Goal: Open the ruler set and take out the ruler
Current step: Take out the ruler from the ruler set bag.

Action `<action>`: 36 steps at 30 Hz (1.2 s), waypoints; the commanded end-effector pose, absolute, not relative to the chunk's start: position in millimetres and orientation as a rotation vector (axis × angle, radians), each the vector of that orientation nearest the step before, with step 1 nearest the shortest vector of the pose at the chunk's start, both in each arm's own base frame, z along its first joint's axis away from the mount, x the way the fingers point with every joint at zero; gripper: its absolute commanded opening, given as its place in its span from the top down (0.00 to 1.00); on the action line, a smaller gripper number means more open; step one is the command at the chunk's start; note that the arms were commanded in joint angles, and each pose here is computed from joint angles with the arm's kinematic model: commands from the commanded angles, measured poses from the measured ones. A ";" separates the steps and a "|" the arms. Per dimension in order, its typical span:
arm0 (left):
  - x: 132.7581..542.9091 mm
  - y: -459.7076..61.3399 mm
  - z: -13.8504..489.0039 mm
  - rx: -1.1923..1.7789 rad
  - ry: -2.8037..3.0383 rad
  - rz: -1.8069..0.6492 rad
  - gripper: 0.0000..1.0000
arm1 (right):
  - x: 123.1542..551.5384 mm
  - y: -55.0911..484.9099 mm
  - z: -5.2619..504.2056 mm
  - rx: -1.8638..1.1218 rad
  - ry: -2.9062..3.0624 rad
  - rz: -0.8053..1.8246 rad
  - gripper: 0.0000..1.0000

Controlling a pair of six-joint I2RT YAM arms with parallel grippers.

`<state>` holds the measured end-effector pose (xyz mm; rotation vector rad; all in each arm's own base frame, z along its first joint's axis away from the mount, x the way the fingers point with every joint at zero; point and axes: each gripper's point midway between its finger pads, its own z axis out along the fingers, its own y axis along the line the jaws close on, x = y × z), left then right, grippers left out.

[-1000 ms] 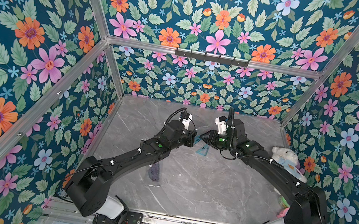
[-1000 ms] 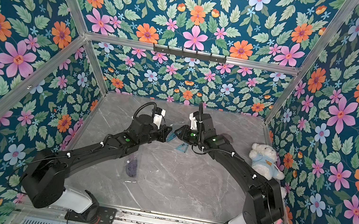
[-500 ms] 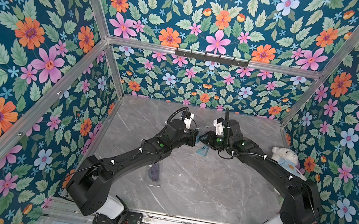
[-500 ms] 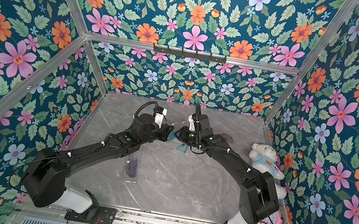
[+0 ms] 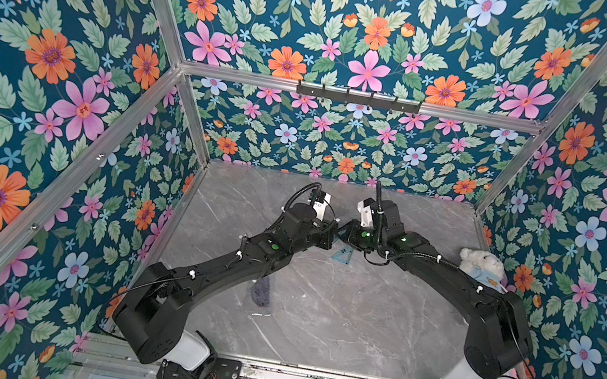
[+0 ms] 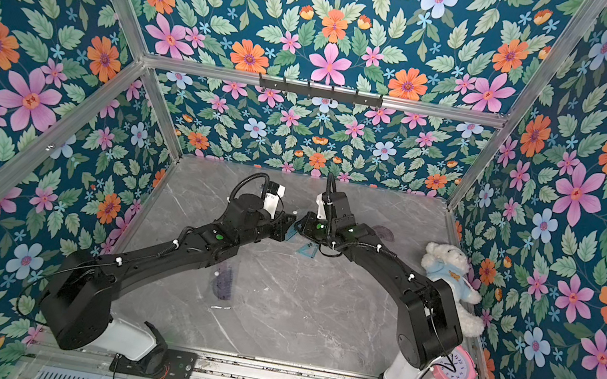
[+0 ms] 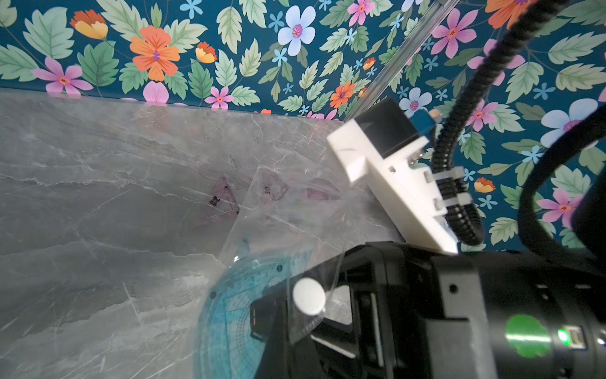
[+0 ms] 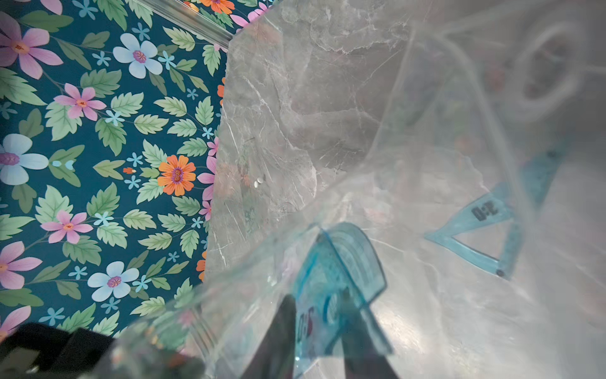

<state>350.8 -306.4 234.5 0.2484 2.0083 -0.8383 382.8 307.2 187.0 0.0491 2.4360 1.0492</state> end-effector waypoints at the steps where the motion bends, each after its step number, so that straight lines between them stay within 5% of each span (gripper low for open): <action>1: 353.1 -305.9 244.6 0.234 1.967 -0.844 1.00 | 385.0 308.3 191.1 0.055 2.419 1.055 0.80; 6: 355.4 -297.1 243.0 0.184 1.962 -0.815 1.00 | 380.4 304.0 196.9 0.048 2.409 1.042 0.90; 18: 360.5 -298.1 238.2 0.161 1.975 -0.814 1.00 | 363.1 296.6 224.4 -0.021 2.344 1.071 0.92; 28: 355.7 -301.8 245.7 0.188 1.963 -0.850 1.00 | 375.7 303.3 210.4 -0.019 2.364 1.054 0.74; 36: 355.2 -303.2 245.2 0.192 1.964 -0.855 1.00 | 377.4 303.8 209.6 -0.016 2.365 1.053 0.73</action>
